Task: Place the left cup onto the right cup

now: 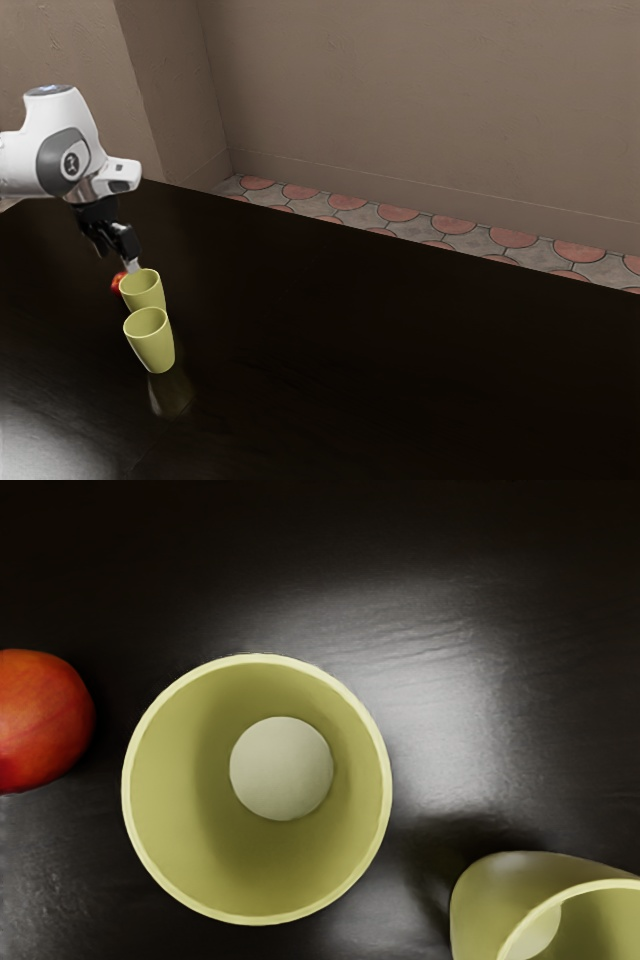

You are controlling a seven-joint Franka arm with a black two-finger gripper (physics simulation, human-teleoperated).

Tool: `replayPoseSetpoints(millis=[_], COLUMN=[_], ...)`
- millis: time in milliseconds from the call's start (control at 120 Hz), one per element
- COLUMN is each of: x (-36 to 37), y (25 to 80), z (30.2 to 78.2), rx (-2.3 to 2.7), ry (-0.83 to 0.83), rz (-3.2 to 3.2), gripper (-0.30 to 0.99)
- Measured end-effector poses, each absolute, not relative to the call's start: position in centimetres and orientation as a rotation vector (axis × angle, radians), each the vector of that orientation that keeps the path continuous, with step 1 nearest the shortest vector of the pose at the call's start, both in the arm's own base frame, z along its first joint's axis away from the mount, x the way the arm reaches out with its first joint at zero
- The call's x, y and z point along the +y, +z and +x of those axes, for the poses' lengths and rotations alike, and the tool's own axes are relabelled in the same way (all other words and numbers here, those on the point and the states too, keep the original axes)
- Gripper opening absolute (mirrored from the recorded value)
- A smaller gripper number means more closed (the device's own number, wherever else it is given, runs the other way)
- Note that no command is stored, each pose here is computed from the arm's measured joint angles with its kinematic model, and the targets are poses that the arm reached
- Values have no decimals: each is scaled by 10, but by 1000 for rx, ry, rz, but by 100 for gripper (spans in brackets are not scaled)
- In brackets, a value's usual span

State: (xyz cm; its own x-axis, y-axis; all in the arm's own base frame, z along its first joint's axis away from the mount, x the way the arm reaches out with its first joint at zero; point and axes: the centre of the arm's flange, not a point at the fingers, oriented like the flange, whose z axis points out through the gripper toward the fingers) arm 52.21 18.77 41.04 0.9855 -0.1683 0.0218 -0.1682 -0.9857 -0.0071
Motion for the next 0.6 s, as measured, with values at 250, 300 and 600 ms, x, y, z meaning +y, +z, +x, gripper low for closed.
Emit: replayPoseSetpoints(millis=[250,300,600], x=[200,200,217], y=[394,389,377], z=[541,542,529], rx=[310,317,299], ry=[-3,9,26], rz=[-3112,-3114,-3124], gripper=[65,65,65])
